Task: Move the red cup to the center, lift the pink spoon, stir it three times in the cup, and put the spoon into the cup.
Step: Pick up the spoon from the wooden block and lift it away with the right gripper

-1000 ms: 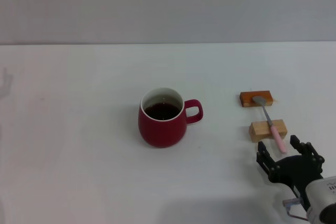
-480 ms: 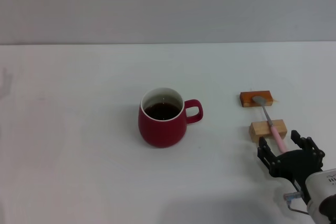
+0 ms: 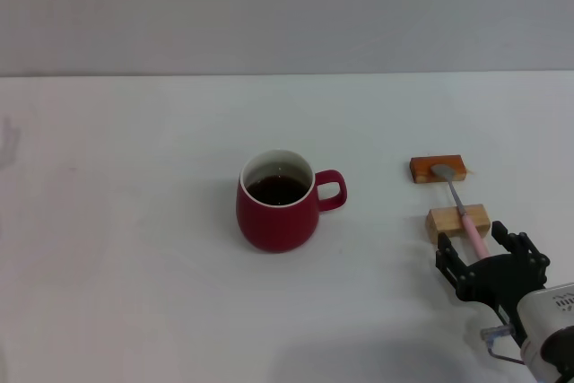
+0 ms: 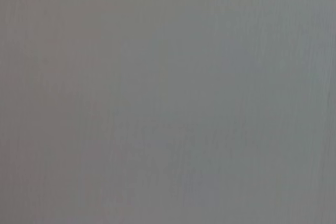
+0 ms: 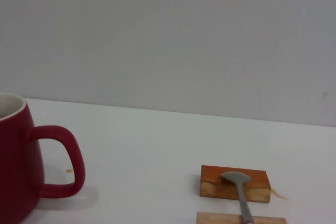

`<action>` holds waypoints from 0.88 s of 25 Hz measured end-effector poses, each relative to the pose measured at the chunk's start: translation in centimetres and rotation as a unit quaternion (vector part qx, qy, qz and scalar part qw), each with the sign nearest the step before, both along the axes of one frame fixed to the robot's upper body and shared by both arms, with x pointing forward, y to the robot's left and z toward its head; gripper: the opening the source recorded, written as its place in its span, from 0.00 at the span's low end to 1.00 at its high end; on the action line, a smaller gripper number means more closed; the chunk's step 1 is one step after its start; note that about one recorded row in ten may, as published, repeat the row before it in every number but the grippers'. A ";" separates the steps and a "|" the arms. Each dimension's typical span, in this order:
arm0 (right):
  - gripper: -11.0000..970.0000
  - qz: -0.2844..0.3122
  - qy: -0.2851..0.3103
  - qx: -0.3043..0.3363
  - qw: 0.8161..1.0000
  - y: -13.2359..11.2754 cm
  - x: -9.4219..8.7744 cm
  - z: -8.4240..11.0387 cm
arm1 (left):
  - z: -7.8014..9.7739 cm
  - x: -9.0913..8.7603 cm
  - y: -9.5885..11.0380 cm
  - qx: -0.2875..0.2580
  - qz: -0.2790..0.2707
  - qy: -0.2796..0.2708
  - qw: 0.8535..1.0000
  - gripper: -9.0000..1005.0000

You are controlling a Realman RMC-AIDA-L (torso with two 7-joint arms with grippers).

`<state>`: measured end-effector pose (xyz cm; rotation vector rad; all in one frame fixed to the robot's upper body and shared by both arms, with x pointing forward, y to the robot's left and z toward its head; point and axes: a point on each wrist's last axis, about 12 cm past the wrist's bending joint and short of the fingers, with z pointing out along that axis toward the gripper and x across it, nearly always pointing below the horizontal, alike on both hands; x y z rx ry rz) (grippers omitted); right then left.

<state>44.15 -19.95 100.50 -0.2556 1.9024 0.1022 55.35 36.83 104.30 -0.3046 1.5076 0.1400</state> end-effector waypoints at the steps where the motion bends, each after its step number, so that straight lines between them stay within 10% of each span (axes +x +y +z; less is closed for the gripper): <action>1: 0.76 0.000 0.000 0.000 1.000 0.0 0.0 0.0 | 0.0 0.0 0.0 0.000 0.000 0.000 1.000 0.84; 22: 0.62 -0.004 -0.003 0.004 1.000 0.3 0.0 0.1 | 0.2 0.1 0.1 0.002 0.000 -0.003 1.000 0.84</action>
